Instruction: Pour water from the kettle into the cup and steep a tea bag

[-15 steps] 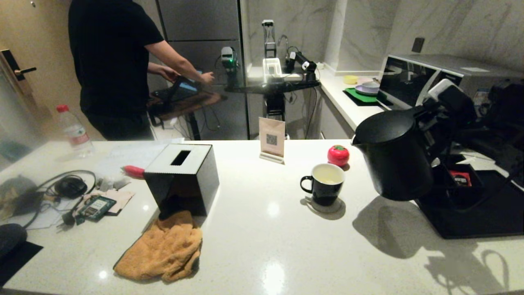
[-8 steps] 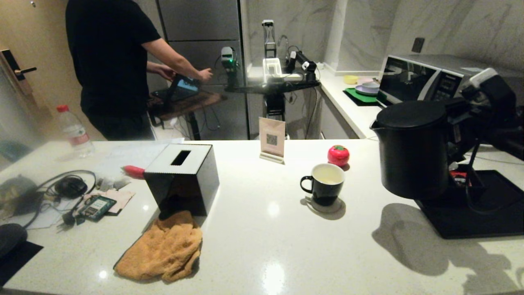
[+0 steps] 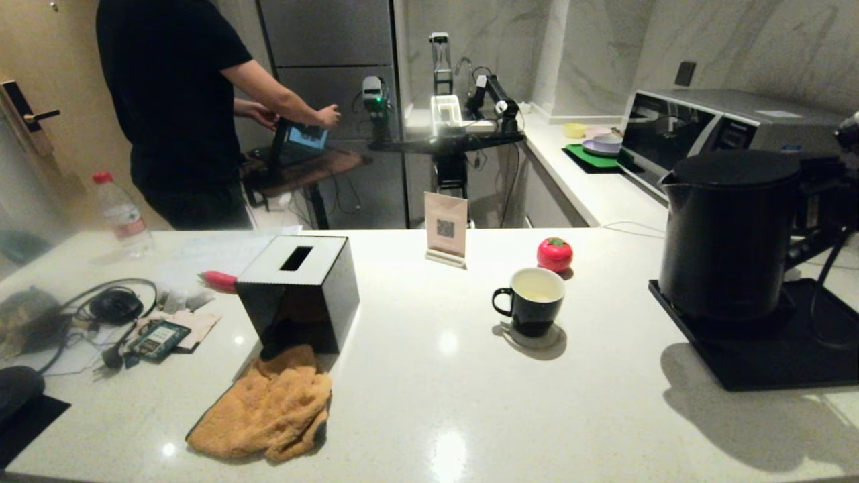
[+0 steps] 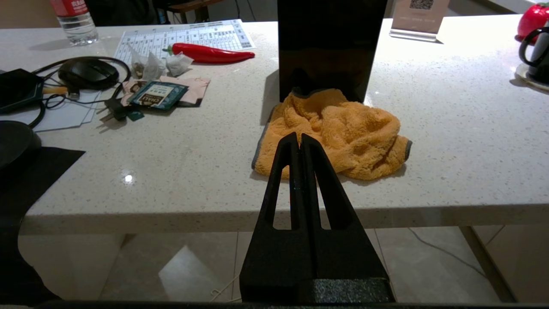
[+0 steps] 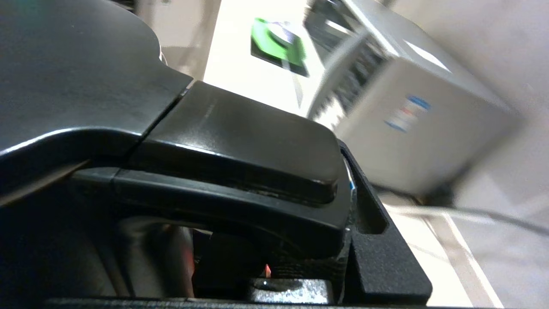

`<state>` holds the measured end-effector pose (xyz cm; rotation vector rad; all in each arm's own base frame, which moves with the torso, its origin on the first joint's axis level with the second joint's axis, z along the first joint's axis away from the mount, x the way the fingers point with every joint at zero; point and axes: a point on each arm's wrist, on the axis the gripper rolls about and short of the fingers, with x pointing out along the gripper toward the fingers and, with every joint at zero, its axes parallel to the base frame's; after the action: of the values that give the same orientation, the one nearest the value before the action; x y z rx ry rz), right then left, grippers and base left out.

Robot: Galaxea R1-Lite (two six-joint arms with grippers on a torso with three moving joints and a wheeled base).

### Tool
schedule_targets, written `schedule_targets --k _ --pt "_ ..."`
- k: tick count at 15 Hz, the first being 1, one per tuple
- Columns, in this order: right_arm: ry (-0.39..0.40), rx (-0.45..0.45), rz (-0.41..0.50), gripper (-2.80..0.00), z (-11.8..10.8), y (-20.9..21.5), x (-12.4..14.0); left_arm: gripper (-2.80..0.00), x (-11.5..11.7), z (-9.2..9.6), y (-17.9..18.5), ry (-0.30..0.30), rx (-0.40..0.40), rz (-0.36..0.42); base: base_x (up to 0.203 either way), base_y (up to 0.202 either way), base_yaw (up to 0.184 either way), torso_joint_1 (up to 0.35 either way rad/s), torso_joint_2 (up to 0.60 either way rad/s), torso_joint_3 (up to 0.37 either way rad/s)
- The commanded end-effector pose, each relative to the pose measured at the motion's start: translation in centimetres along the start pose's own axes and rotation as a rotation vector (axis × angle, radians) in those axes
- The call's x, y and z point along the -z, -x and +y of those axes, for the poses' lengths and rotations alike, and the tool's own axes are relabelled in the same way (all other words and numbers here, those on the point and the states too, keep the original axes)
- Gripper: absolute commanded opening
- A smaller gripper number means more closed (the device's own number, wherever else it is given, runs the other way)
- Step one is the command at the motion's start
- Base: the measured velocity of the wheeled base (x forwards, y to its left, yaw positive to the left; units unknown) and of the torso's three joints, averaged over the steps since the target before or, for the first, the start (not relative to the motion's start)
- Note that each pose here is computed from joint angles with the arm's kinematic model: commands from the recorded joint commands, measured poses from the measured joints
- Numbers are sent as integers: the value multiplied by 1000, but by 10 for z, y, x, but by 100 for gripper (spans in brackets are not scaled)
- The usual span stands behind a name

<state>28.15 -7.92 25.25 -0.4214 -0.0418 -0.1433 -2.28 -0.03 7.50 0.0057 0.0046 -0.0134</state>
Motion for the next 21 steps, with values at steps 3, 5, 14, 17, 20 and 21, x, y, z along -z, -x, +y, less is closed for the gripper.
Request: schedule_targets --k 3,5,14,17,20,21 --pt "-44 110 15 -280 -29 16 4 -280 0 0 0 0 0 1 0 0 0 0 0 0" --pt "-71 174 35 -280 -46 22 9 -280 0 0 0 0 0 0 0 0 0 0 0 0" --pt "-182 496 167 -280 -127 59 58 -280 0 0 0 0 0 1 0 0 0 0 0 0" --pt "-187 601 178 -280 -155 67 84 -280 0 0 0 0 0 1 0 0 0 0 0 0" --pt "-181 661 192 -280 -173 70 109 -280 0 0 0 0 0 0 0 0 0 0 0 0" --pt "-180 669 194 -280 -176 69 117 -280 0 0 0 0 0 1 0 0 0 0 0 0"
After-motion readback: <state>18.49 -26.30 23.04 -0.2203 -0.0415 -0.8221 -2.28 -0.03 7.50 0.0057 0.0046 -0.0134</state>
